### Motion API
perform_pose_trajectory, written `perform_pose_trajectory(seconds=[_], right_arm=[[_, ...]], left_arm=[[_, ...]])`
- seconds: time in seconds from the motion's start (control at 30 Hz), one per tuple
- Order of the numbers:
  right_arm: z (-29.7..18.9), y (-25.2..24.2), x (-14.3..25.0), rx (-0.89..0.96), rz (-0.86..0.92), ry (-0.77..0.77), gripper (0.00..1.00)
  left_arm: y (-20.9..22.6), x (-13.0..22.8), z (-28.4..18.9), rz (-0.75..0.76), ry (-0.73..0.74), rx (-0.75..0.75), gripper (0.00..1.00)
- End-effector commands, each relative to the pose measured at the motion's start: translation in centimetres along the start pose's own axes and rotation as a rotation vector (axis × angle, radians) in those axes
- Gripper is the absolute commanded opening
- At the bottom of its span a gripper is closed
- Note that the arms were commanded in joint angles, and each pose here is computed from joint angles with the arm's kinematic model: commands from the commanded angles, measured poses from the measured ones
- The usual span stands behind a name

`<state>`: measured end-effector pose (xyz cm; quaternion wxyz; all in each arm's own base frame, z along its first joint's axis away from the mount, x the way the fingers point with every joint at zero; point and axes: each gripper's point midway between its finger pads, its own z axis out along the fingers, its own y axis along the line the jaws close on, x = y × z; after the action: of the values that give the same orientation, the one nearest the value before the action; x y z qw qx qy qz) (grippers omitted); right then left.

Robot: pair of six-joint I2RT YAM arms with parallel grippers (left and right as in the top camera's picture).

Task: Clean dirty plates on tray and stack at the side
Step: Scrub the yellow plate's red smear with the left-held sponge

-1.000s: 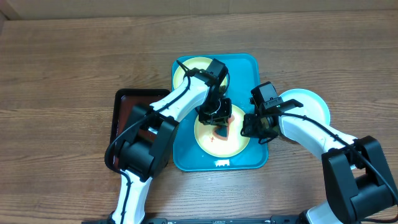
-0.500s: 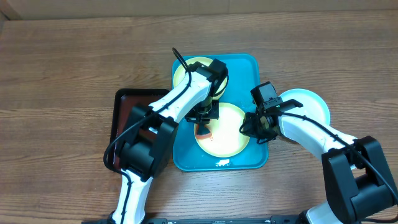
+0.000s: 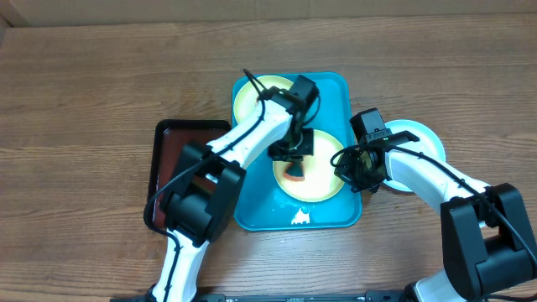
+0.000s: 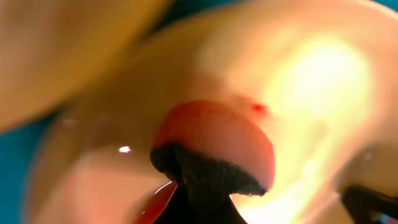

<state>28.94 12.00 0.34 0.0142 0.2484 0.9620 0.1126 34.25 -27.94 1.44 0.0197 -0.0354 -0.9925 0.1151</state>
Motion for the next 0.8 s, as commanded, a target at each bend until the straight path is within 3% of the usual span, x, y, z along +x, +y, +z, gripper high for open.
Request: perform_pose_trajectory(seconds=[0.0,0.2,0.5,0.67,0.77], right_arm=[[1.2,-3.1,-0.7,0.127,0.073,-0.038,0.04],[1.2,-3.2,-0.6,0.131,0.056,-0.033,0.04],[1.2,-3.2,-0.6,0.131,0.035,-0.032,0.04],[1.2,-3.2,-0.6,0.131,0.025,-0.032,0.04],[1.2,-3.2,-0.6,0.131,-0.033,-0.028,0.04]], left_arm=[[-1.7,1.3,1.4,0.042,0.032,0.037,0.04],[-1.3,1.9,2.2,0.047,0.037,-0.007,0.04],[7.7,-0.9,-0.8,-0.096,-0.021,-0.291,0.04],[8.7,-1.7,-1.1,-0.115,-0.037,-0.297,0.04],[7.0,-2.8,-0.6,-0.078,-0.061,-0.201,0.04]])
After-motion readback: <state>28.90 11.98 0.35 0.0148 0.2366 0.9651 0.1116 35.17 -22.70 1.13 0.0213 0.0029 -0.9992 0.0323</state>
